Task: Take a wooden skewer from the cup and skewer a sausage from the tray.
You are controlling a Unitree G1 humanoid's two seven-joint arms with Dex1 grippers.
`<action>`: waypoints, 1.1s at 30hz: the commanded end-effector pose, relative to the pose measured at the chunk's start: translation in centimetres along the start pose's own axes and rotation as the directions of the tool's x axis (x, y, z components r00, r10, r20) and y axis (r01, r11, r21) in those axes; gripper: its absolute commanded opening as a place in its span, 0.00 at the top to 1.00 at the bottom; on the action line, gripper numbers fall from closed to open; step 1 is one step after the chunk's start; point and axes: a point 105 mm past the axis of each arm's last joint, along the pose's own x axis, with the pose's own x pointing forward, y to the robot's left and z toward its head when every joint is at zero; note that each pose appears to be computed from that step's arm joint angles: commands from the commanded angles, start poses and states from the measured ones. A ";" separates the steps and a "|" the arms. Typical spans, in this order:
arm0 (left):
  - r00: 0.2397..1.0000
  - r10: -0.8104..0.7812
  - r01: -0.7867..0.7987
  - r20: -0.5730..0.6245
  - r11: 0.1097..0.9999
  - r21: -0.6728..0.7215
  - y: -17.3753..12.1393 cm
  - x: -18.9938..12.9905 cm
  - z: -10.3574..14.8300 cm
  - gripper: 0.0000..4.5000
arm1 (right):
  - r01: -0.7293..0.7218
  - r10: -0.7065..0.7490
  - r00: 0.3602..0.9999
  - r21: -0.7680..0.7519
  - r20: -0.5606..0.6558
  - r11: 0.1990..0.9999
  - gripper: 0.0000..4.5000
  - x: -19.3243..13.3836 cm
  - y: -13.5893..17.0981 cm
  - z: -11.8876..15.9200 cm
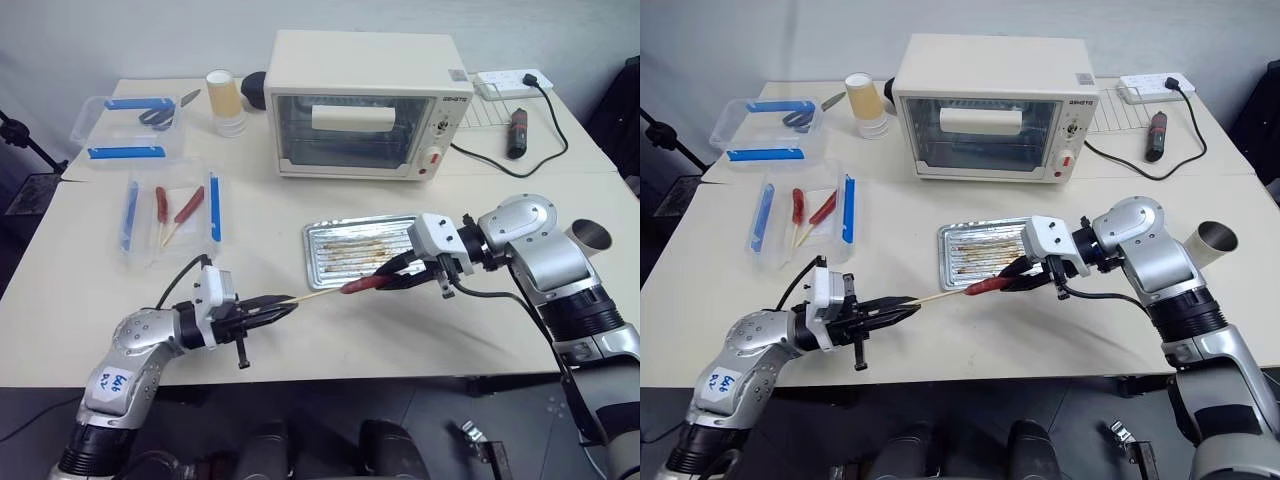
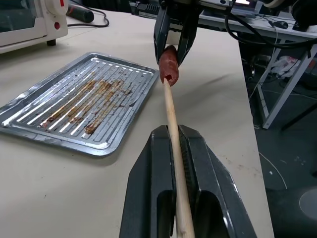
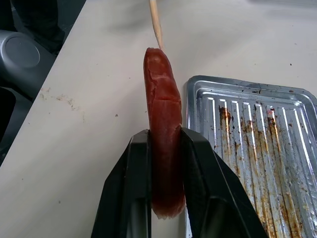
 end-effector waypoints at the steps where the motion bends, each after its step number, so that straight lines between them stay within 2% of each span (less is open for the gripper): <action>1: 1.000 -0.020 0.020 0.014 0.999 0.026 -0.3 0.4 0.5 1.00 | -0.030 0.031 0.999 -0.047 0.014 0.998 0.82 -0.7 0.1 1.3; 17: 0.999 -0.042 0.042 0.019 0.999 0.013 -0.7 0.2 0.6 1.00 | -0.020 0.021 1.000 -0.038 0.010 0.999 0.82 -0.8 -0.1 1.0; 33: 0.996 -0.066 0.064 0.054 0.997 0.036 -0.1 2.3 0.9 1.00 | -0.057 0.059 0.998 -0.060 0.032 0.997 0.82 -0.1 0.4 1.7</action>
